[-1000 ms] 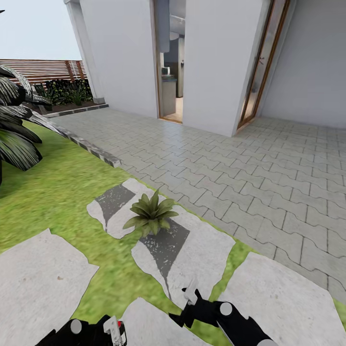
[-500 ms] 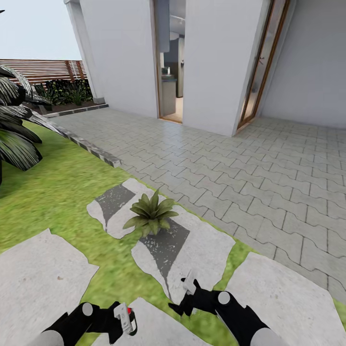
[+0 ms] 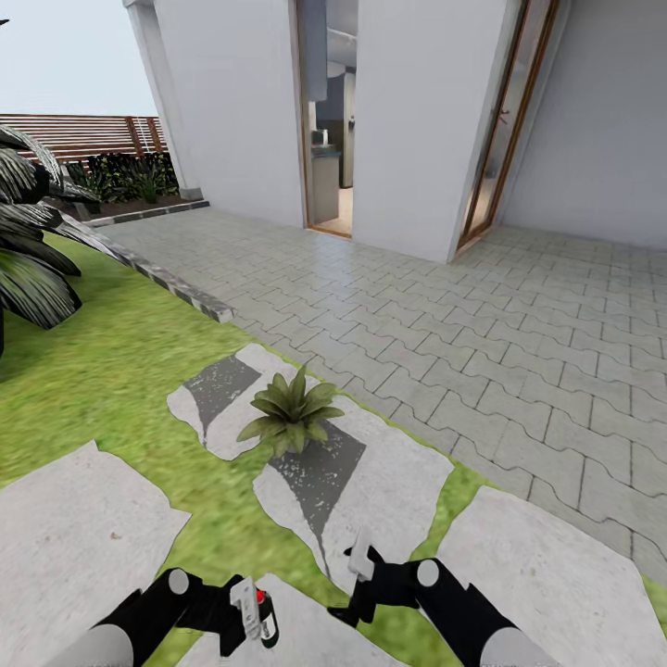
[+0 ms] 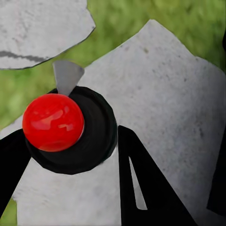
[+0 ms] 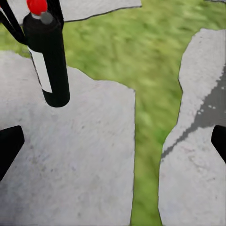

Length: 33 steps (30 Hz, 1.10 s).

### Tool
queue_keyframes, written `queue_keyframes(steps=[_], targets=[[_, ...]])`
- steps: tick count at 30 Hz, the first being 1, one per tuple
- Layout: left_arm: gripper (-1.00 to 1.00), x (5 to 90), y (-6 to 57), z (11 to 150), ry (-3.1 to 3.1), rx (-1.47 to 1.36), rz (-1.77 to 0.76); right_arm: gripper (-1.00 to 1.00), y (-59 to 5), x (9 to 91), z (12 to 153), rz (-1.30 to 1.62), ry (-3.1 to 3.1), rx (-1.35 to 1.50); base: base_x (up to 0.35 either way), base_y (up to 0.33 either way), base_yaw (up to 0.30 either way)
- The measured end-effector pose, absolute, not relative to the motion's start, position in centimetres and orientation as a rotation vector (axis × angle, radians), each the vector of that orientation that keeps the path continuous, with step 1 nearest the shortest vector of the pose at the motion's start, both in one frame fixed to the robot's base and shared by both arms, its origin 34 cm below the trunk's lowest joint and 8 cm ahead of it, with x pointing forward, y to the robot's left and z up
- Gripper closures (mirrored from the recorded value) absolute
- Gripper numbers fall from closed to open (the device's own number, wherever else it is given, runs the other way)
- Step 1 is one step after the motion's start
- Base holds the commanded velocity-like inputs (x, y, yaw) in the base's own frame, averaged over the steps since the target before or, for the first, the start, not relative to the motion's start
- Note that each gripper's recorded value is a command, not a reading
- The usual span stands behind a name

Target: Pick up the pesticide atomizer in the garden and spray insectifuge to fully cover both potted plants in the garden.

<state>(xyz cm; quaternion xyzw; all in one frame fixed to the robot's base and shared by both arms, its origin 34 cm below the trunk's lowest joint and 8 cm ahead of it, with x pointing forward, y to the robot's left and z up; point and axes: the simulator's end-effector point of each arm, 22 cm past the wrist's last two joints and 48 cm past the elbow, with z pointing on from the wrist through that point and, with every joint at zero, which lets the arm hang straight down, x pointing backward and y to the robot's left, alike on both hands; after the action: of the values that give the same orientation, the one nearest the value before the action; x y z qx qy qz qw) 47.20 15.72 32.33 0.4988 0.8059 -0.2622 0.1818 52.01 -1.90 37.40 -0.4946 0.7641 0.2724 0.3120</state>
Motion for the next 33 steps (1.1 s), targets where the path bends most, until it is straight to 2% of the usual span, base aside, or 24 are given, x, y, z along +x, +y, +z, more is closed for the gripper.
queue_keyframes(steps=[14,15,33], targets=[[1.0,46.6,14.1,31.8,2.31,1.527,-0.709,-1.0,1.7,51.3,38.9,0.804,2.003,-1.4,0.0,0.0,0.0],[1.0,46.7,14.1,31.8,2.31,1.527,-0.708,1.0,1.8,51.3,38.9,0.804,2.002,-1.401,0.0,0.0,0.0],[1.0,47.6,9.3,33.3,2.223,1.525,-0.762,1.0,1.6,51.4,38.8,0.805,2.036,-1.405,0.0,0.0,0.0]])
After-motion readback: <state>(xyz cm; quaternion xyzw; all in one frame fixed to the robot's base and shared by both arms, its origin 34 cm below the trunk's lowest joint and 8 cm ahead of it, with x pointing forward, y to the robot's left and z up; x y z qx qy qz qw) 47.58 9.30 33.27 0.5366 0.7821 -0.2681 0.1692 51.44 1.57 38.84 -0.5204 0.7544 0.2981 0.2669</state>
